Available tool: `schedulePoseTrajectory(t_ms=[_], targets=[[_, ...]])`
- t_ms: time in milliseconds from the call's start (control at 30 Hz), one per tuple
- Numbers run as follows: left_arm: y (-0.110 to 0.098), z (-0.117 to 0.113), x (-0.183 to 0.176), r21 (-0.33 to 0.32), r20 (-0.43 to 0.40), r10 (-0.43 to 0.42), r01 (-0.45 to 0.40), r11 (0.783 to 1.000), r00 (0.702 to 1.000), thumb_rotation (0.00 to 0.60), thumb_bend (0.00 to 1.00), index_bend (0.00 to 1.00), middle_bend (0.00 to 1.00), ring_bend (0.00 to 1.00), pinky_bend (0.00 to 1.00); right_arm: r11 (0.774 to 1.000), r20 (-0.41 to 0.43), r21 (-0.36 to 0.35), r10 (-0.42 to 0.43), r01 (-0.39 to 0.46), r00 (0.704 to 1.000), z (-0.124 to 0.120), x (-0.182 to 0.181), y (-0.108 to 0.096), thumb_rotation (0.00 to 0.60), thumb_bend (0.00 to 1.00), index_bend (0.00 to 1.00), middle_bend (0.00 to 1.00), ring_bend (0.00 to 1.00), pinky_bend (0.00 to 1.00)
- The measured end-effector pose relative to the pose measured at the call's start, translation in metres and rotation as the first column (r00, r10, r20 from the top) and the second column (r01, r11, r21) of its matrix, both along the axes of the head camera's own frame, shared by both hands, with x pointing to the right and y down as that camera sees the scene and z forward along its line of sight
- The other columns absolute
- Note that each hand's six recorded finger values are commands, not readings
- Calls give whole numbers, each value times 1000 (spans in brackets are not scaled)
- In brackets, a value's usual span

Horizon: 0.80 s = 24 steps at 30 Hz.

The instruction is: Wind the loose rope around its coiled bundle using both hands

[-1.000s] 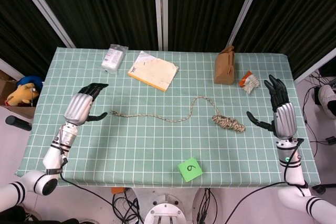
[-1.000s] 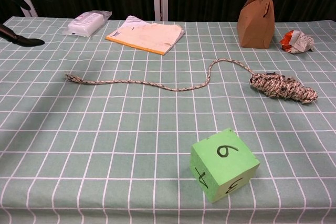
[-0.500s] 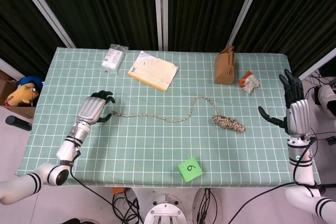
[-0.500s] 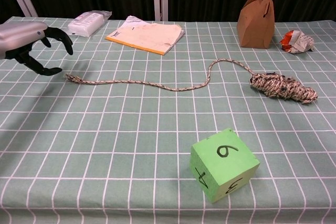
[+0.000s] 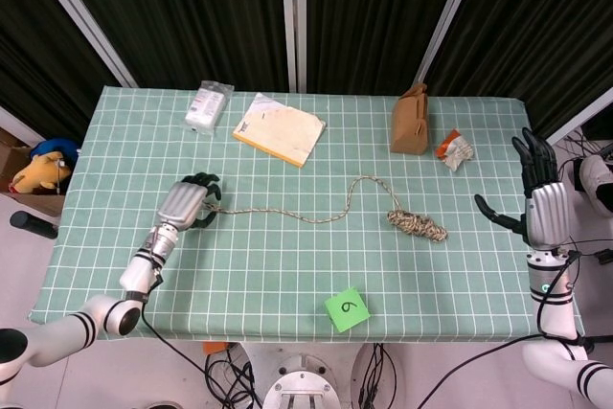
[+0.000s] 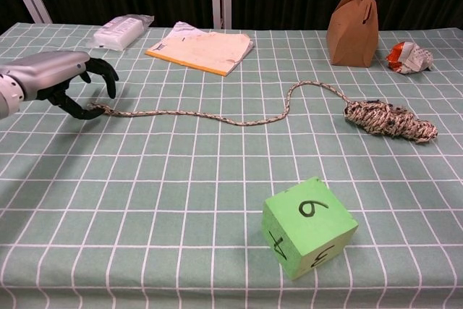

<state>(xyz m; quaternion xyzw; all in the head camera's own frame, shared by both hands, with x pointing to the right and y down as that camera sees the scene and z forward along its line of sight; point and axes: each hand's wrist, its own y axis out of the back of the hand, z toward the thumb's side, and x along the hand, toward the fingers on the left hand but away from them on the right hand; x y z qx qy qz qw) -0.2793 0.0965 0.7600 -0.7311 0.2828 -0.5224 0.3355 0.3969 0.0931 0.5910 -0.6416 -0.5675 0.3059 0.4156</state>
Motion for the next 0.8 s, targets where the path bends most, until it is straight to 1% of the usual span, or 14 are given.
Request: schedulePoseTrajectory(t_ms=[267,500,800], targets=[[1,7,0,-9,20,11,-11,1000,1000,600,334,499,211,175,266,1000,5,-16,2,-2,1000,6,1,1,600,150,0,0,0,0],[1,11,-1,-12,40,21,-20,1000,999,600,334,501,215,175,266,1000,-15,-24,-7,6,1000,8,1,0,600,150,0,0,0,0],[0,15,-2,-15,48,12,-12,1000,999,600,350,520,217,175,266,1000,-14,-24,-3,3,1000,9,1,1,600,151,0,0,0,0]])
